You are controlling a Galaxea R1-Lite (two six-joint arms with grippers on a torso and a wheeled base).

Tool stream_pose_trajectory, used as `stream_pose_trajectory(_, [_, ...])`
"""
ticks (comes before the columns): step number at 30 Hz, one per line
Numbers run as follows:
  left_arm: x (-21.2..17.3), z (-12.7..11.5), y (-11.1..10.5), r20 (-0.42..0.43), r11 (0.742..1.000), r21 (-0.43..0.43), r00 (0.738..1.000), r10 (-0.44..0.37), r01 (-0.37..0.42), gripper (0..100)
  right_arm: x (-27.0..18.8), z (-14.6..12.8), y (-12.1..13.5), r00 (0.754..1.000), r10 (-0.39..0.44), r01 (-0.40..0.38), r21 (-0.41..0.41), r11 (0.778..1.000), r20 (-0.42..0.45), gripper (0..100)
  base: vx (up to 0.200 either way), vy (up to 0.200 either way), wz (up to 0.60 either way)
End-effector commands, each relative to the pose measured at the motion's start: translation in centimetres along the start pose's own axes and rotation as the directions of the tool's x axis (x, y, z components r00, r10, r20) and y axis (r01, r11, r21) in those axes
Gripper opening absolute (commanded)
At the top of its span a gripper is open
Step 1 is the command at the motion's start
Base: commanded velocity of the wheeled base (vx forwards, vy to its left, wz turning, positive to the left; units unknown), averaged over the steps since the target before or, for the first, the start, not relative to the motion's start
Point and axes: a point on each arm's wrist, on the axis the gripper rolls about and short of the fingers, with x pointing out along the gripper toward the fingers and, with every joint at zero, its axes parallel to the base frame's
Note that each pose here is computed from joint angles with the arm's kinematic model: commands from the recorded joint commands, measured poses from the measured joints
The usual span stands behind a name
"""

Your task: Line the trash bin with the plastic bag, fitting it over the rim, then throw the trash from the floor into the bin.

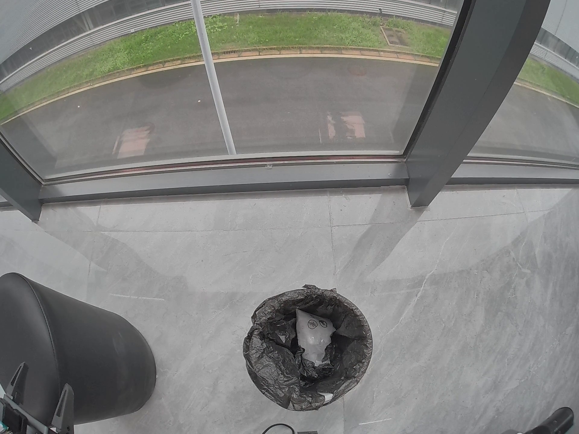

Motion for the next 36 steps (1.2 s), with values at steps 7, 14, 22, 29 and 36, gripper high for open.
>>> stream_pose_trajectory(7, [0.0, -0.5, 0.0, 0.000, 1.000, 0.000, 1.000, 0.000, 0.000, 100, 2.1, -5.0, 2.4, 0.990, 0.101, -0.113, 0.131, 0.985, 0.095, 0, 0.000, 0.000, 0.00])
stream_pose_trajectory(14, [0.0, -0.5, 0.0, -0.002, 1.000, 0.000, 1.000, 0.000, 0.000, 100, 2.1, -6.4, 2.9, 0.979, 0.202, -0.193, 0.190, 0.963, -0.030, 0, 0.000, 0.000, 0.00])
stream_pose_trajectory(22, [0.0, -0.5, 0.0, 0.000, 1.000, 0.000, 1.000, 0.000, 0.000, 100, 2.0, -6.3, 3.2, 0.940, 0.340, -0.330, 0.228, 0.916, -0.006, 0, 0.000, 0.000, 0.00])
stream_pose_trajectory(29, [0.0, -0.5, 0.0, 0.000, 1.000, 0.000, 1.000, 0.000, 0.000, 100, 1.9, -6.3, 3.4, 0.902, 0.432, -0.429, 0.137, 0.893, 0.004, 0, 0.000, 0.000, 0.00])
stream_pose_trajectory(36, [0.0, -0.5, 0.0, -0.002, 1.000, 0.000, 1.000, 0.000, 0.000, 100, 1.9, -6.3, 3.3, 0.900, 0.436, -0.435, 0.044, 0.899, -0.001, 0, 0.000, 0.000, 0.00])
